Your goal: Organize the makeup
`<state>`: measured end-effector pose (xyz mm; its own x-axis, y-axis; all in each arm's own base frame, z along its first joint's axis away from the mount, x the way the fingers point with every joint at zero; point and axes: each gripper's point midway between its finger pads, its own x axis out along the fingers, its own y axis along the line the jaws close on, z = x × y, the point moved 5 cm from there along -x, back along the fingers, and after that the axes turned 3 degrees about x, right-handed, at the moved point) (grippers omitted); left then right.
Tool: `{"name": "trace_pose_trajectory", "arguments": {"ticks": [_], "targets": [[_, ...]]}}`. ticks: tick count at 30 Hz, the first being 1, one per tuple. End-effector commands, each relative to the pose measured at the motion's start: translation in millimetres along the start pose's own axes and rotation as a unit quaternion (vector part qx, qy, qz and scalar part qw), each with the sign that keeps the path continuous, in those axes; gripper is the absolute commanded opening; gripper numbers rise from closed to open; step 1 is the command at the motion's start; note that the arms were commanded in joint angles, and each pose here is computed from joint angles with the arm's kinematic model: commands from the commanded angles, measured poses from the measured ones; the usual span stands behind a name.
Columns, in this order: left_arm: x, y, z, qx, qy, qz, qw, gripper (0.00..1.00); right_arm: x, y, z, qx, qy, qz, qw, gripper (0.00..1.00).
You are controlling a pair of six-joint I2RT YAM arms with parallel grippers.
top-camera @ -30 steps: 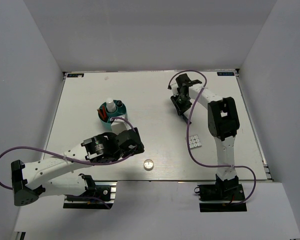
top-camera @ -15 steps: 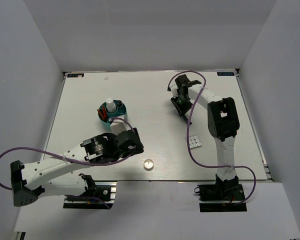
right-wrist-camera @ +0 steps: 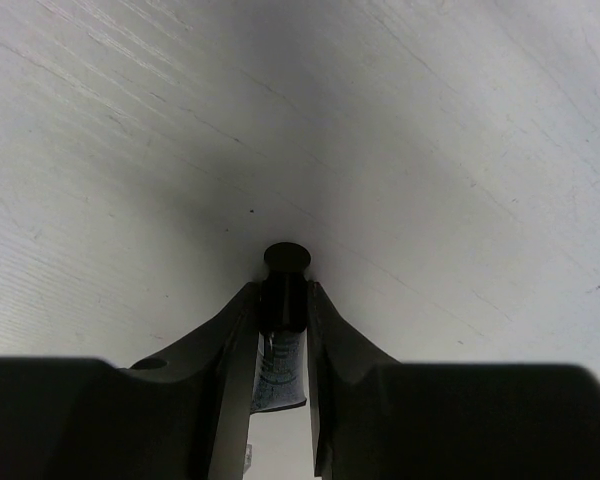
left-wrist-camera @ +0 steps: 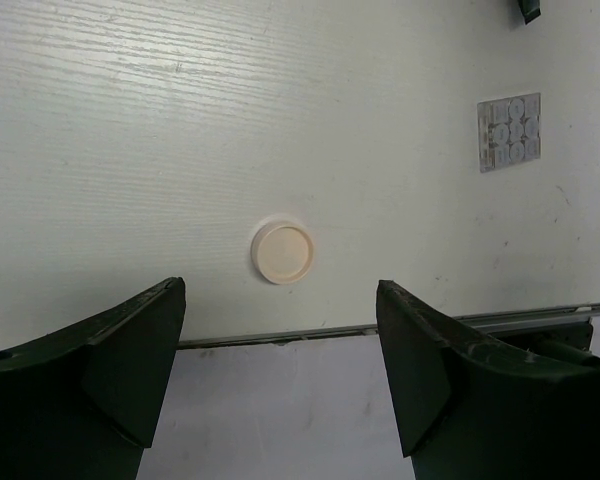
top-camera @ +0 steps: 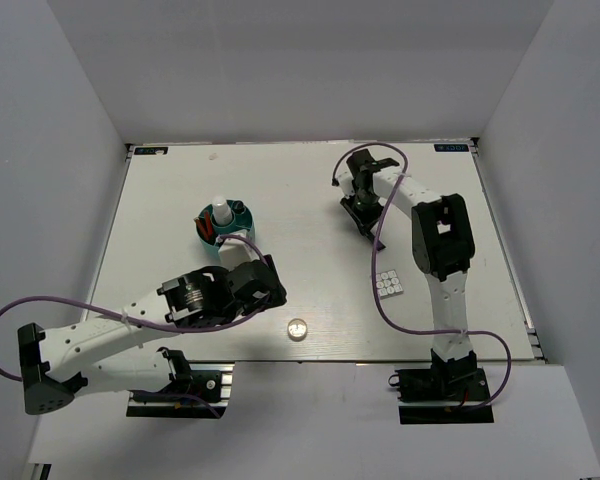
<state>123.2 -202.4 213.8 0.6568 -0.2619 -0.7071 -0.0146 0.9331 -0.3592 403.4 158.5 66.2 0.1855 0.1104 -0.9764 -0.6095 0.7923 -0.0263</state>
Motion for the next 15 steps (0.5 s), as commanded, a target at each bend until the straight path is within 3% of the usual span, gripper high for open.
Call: {"name": "trace_pose_trajectory", "arguments": {"ticks": [1, 4, 7, 10, 15], "targets": [[-5.9, 0.8, 7.1, -0.01, -0.019, -0.006, 1.0, 0.86, 22.0, 7.8, -21.7, -0.015, 0.065, 0.031, 0.997, 0.13], [-9.8, -5.2, 11.8, -0.009, -0.025, -0.027, 0.999, 0.86, -6.6, 15.6, 11.2, -0.045, -0.009, 0.076, 0.996, 0.13], [-15.1, -11.9, 18.9, 0.004, -0.037, -0.051, 0.998, 0.86, -65.4, 23.8, 56.8, -0.09, -0.132, 0.113, 0.981, 0.08], [-28.3, -21.7, 34.8, 0.004, -0.06, -0.075, 0.995, 0.86, -118.6, 35.6, 95.4, -0.138, -0.25, 0.139, 0.948, 0.02], [-79.0, -42.4, 94.1, 0.013, -0.141, -0.105, 0.984, 0.86, -187.6, 72.0, 143.4, -0.21, -0.41, 0.182, 0.869, 0.0]]}}
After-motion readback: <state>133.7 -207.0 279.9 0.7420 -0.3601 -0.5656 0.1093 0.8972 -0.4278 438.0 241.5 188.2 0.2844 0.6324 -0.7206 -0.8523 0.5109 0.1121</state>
